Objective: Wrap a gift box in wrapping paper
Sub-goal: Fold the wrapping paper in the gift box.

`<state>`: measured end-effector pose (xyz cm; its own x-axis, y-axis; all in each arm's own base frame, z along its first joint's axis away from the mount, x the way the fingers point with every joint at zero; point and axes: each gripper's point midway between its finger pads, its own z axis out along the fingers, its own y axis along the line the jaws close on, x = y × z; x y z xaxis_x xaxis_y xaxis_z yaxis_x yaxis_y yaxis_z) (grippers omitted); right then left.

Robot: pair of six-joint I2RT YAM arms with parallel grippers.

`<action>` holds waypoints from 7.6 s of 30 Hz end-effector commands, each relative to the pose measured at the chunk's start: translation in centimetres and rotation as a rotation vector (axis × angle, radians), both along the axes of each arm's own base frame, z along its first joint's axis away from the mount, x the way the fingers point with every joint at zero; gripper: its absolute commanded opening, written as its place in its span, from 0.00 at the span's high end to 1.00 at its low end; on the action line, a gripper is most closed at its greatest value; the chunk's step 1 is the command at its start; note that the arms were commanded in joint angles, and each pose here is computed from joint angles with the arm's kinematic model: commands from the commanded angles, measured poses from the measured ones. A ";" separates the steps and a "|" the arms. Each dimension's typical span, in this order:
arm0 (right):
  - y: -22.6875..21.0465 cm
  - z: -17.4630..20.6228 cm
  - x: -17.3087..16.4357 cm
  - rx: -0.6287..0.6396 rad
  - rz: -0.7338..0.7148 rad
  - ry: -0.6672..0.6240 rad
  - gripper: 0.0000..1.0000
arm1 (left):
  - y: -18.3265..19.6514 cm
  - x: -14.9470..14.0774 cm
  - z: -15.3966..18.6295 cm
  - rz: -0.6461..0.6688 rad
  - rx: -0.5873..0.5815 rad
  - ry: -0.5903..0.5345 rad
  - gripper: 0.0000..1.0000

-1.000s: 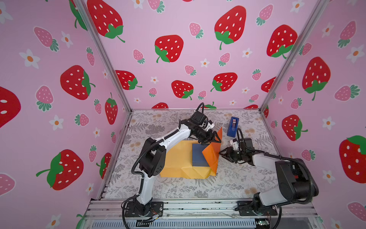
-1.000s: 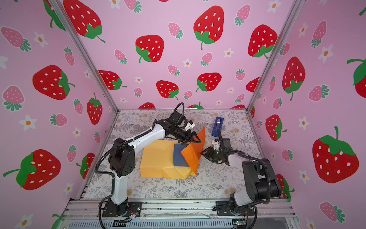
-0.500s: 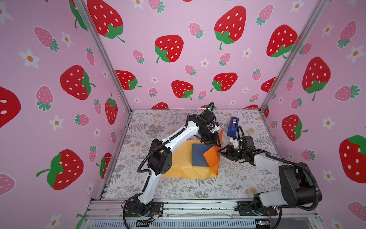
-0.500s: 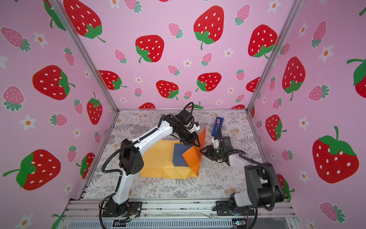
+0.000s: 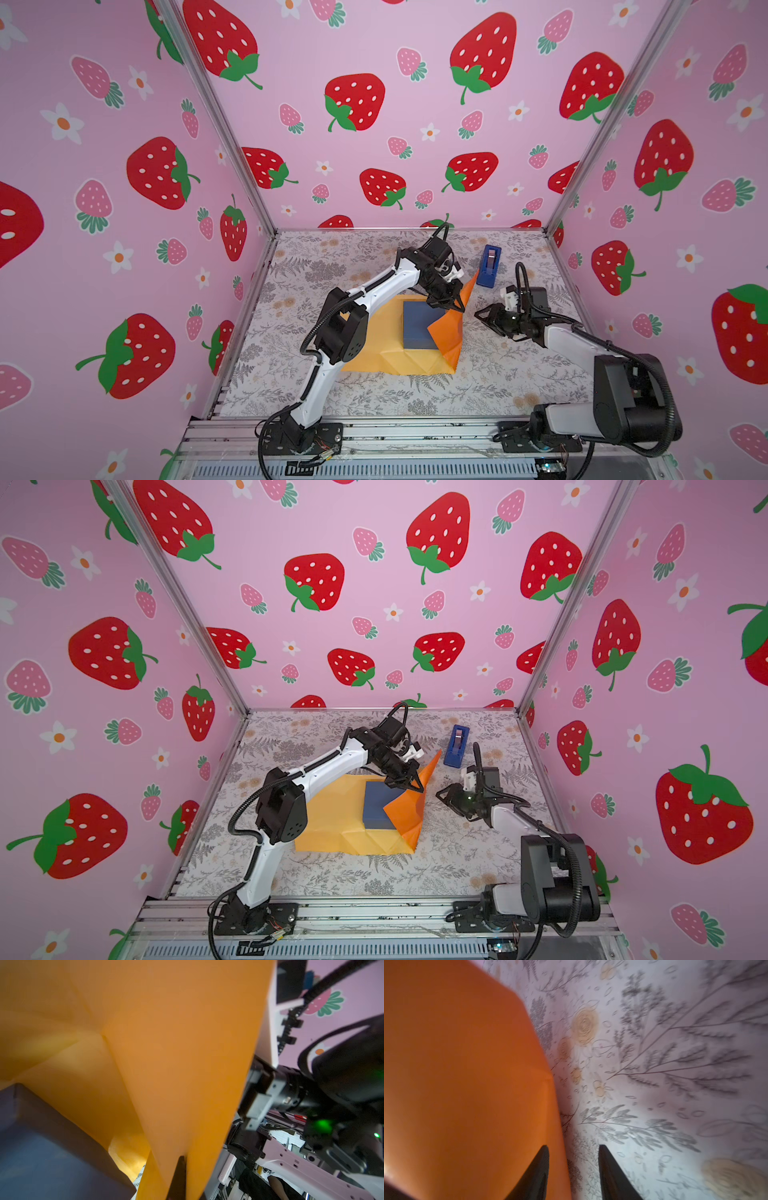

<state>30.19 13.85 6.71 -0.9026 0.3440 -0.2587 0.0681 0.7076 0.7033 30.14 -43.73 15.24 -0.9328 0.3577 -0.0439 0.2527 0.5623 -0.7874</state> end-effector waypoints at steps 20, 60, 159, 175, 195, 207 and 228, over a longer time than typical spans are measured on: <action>1.0 -2.8 -1.9 -0.091 0.106 0.084 0.67 | -0.3 1.9 -0.3 0.211 -0.028 -0.022 0.96; 1.7 -3.7 -1.3 -0.031 0.129 0.095 0.66 | -1.8 0.3 3.0 0.179 -0.157 -0.027 0.40; 0.5 -1.5 -0.2 0.041 0.137 0.055 0.73 | 14.9 0.2 -5.4 0.350 0.163 -0.003 0.31; 6.6 1.8 -0.7 0.104 0.295 -0.046 0.72 | 7.3 1.4 5.1 0.199 0.001 -0.179 0.31; 7.8 2.0 -1.8 0.106 0.321 -0.042 0.72 | 3.4 4.7 -0.2 0.119 0.107 -0.170 0.57; 7.7 3.6 -1.6 0.102 0.326 -0.066 0.72 | 2.9 3.9 1.0 0.115 0.092 -0.157 1.00; 5.7 7.0 0.0 -0.016 0.272 -0.123 0.72 | 11.4 0.5 -0.2 0.312 0.188 -0.174 1.00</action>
<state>30.40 19.24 13.79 -0.9148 0.1071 -0.3894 -0.2025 0.7126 0.6717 30.22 -33.02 15.45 -0.9822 0.1021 -0.1579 0.1806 0.7465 -0.6404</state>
